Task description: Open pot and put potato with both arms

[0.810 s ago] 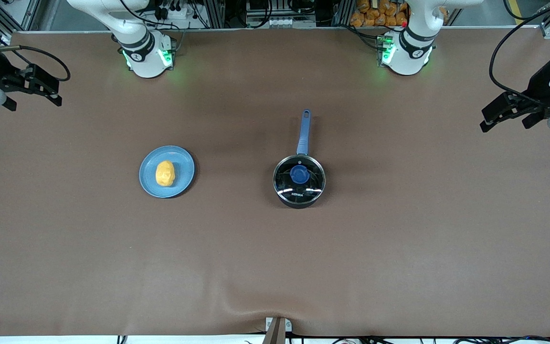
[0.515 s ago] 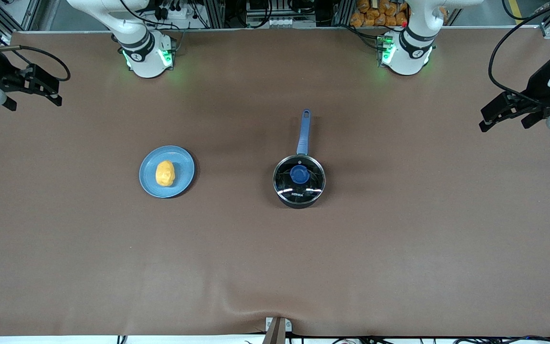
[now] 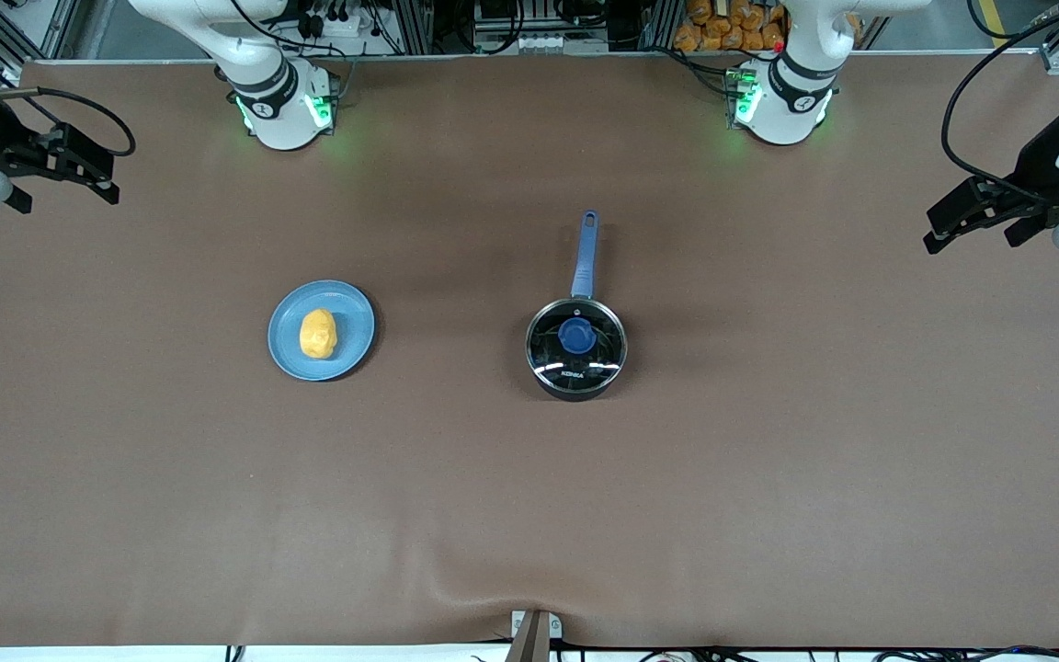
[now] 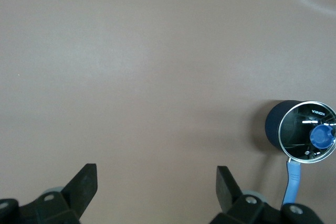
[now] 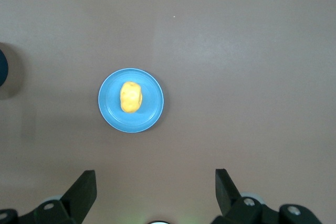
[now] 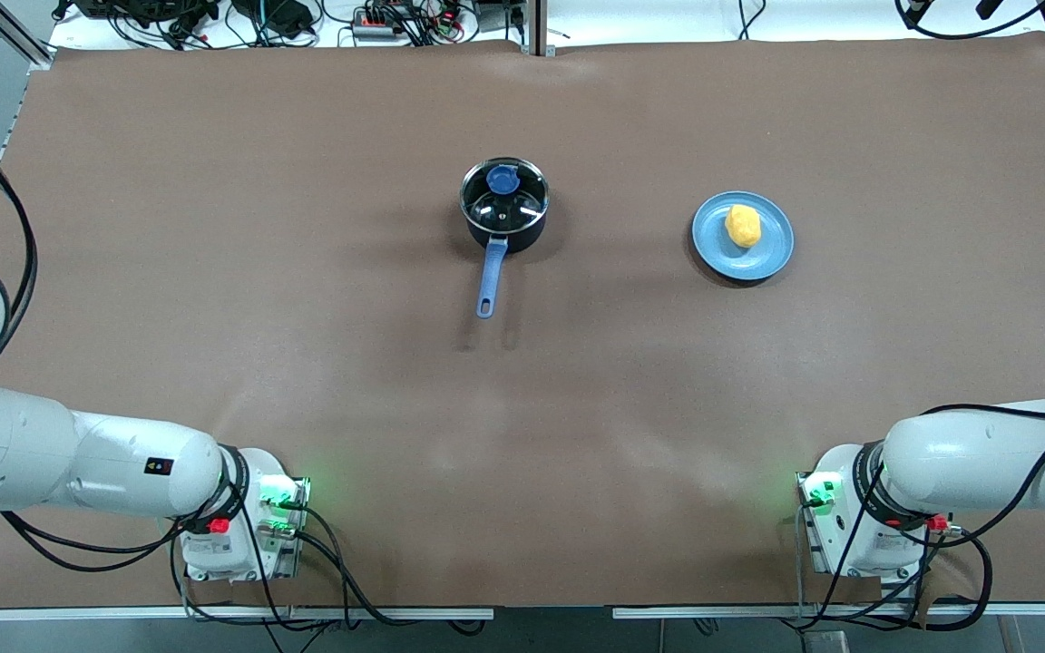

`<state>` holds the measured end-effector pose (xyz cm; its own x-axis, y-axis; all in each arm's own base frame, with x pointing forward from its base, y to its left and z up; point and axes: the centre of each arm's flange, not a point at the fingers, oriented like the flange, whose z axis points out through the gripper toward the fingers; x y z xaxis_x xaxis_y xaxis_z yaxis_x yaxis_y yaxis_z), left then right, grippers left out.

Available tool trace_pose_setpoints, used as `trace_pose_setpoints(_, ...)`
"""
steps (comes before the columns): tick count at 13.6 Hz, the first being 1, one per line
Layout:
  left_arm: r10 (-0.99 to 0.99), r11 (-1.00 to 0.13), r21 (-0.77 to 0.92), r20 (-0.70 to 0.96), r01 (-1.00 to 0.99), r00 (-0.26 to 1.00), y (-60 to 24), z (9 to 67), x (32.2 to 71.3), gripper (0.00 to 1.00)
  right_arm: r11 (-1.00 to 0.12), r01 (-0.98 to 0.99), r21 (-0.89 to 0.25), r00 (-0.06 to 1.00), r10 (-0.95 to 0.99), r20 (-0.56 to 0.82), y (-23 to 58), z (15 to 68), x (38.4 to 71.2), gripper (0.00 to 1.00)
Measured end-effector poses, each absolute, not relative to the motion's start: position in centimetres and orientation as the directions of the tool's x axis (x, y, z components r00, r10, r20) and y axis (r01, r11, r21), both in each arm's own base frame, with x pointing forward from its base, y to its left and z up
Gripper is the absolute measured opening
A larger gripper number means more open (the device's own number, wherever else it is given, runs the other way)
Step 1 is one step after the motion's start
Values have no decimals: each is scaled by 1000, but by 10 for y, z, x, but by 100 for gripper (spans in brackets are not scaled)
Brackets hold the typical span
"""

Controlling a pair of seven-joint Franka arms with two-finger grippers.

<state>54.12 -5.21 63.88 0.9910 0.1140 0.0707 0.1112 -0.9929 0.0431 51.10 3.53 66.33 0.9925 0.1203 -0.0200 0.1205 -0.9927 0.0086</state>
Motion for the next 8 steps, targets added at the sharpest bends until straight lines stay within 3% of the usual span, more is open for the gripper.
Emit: trace_pose_setpoints(8,119,-992,32,19,118,993,-48,632,537,100,-993,120,8,993,120,-21,35,663,511,100)
